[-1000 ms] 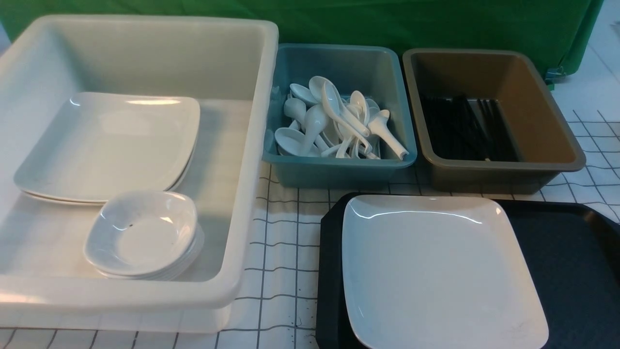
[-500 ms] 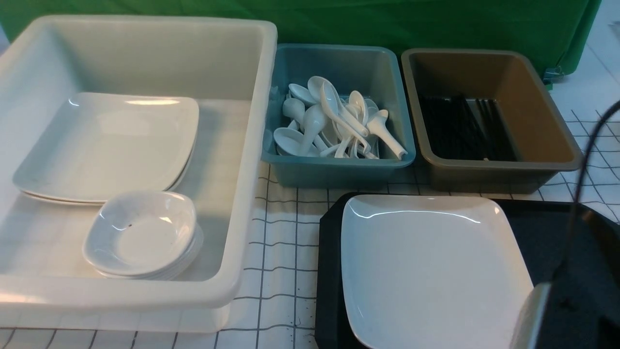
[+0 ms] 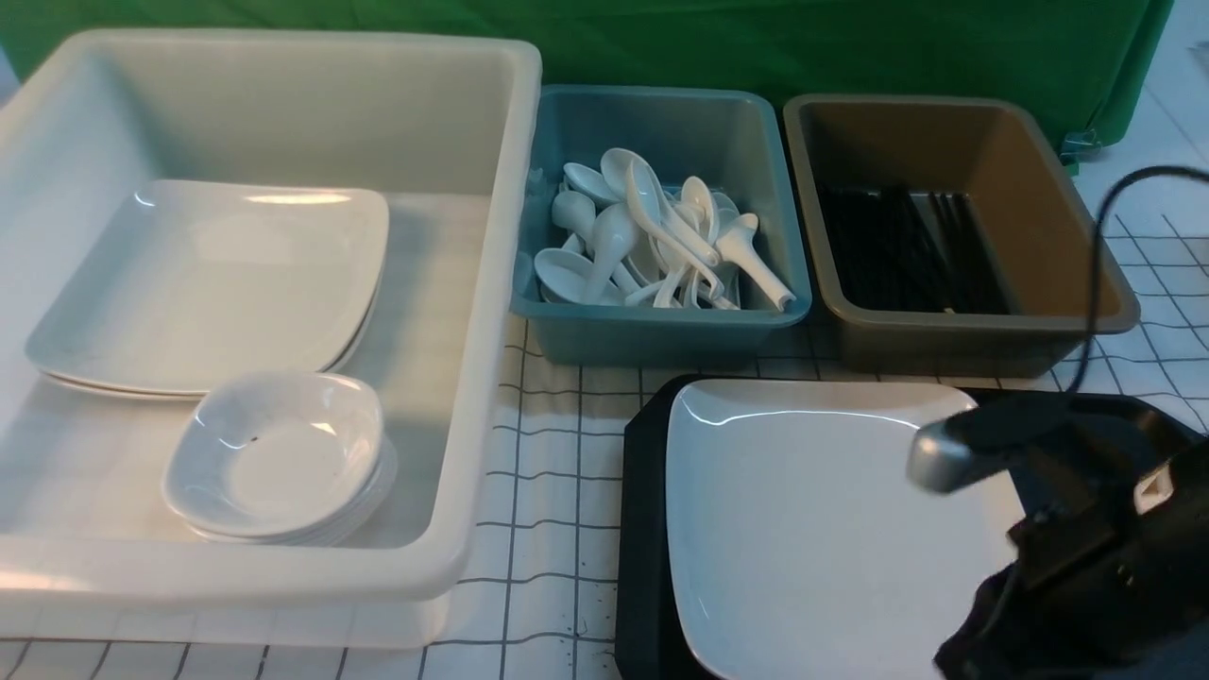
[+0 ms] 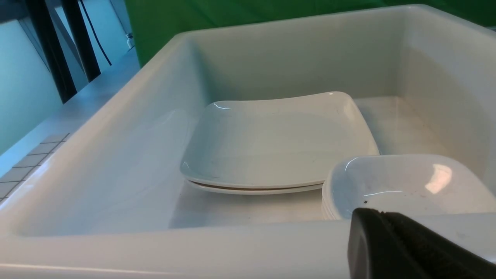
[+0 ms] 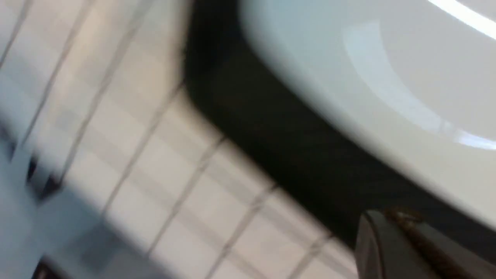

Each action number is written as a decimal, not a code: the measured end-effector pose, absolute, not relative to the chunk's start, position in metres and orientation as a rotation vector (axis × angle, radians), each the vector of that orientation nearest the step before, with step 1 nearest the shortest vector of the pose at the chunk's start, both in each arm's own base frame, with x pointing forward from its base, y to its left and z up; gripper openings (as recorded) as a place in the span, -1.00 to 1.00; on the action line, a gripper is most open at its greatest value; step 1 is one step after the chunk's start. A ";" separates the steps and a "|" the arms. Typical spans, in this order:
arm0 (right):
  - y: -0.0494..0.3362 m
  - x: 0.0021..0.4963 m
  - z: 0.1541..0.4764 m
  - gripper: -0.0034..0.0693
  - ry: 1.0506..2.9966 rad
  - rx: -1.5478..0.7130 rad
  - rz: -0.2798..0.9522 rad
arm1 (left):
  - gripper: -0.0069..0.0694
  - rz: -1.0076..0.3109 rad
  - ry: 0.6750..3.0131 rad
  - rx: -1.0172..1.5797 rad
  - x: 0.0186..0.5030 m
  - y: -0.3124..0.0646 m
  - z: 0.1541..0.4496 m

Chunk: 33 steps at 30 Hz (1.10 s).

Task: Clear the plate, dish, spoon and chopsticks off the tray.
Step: Use the right arm to grab a plate from the dinner plate

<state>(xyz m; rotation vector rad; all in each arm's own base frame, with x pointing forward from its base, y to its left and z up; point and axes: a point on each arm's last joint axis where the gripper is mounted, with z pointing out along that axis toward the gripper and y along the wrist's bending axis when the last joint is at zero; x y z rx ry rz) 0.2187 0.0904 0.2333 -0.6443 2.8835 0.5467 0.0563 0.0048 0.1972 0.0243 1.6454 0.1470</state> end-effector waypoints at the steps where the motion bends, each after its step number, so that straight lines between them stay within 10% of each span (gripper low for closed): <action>1: 0.081 0.224 0.233 -0.82 2.898 -0.589 0.544 | -0.76 0.147 1.645 0.024 0.056 0.005 0.197; 13: -0.014 0.250 0.218 -0.77 2.930 0.037 0.688 | -0.76 0.146 1.645 0.023 0.056 0.005 0.197; 24: -0.014 0.273 0.167 0.46 2.985 0.142 0.840 | -0.76 0.139 1.645 0.018 0.056 0.005 0.197; 33: -0.001 0.280 0.142 -0.10 3.037 0.060 0.854 | -0.76 -0.124 1.628 -0.202 0.057 0.001 0.198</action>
